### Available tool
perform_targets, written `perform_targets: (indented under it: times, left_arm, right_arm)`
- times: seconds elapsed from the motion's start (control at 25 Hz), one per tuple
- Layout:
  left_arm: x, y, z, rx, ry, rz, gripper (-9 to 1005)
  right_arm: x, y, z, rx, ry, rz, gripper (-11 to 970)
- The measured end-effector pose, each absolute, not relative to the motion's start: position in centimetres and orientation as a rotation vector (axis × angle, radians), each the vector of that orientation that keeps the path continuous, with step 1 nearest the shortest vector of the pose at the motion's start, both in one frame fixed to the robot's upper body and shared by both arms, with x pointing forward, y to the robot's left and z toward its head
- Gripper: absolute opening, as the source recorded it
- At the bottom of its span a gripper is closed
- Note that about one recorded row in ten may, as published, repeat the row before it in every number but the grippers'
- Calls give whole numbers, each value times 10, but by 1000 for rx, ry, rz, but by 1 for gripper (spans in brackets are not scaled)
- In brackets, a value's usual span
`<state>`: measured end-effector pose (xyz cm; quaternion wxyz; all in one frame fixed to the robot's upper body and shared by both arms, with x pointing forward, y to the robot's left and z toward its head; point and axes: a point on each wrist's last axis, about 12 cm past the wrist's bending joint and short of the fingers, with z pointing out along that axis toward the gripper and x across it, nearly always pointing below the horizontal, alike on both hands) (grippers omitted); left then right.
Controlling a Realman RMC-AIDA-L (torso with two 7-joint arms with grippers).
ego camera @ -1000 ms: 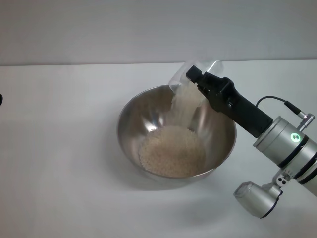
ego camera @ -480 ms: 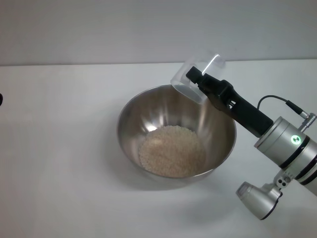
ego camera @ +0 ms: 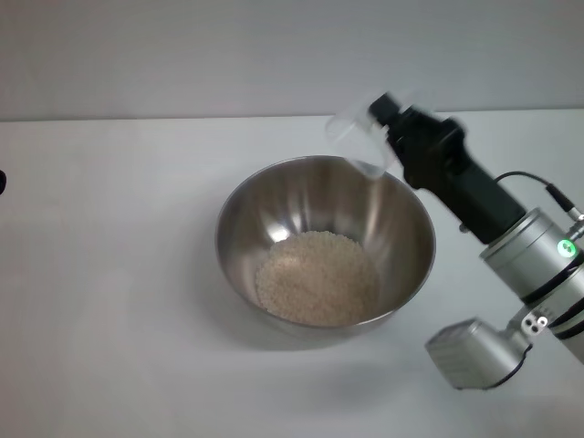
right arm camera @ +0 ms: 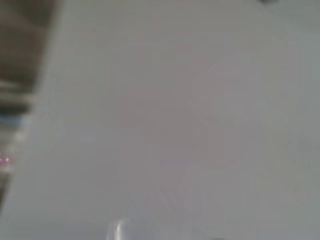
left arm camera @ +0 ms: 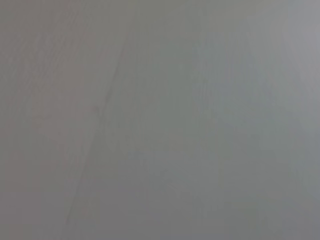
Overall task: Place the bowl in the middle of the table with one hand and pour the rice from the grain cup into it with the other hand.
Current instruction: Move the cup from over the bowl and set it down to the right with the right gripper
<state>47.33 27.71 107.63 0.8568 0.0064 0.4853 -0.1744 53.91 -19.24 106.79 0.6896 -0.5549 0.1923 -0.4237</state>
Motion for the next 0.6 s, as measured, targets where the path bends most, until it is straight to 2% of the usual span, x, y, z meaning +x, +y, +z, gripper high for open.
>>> perform_targets:
  times: [0.24,0.28,0.6]
  left_arm:
    - [474,277,1076,15,1020,-366,178]
    - [474,277,1076,15,1020,-366,178]
    - [474,277,1075,24,1028,-364,179]
  right_arm:
    - [534,-198,1078,-896,712,-749,11]
    - [530,-200,1080,-766,795,-663,11]
    - [510,-211,1070,-436,1018,-420,10]
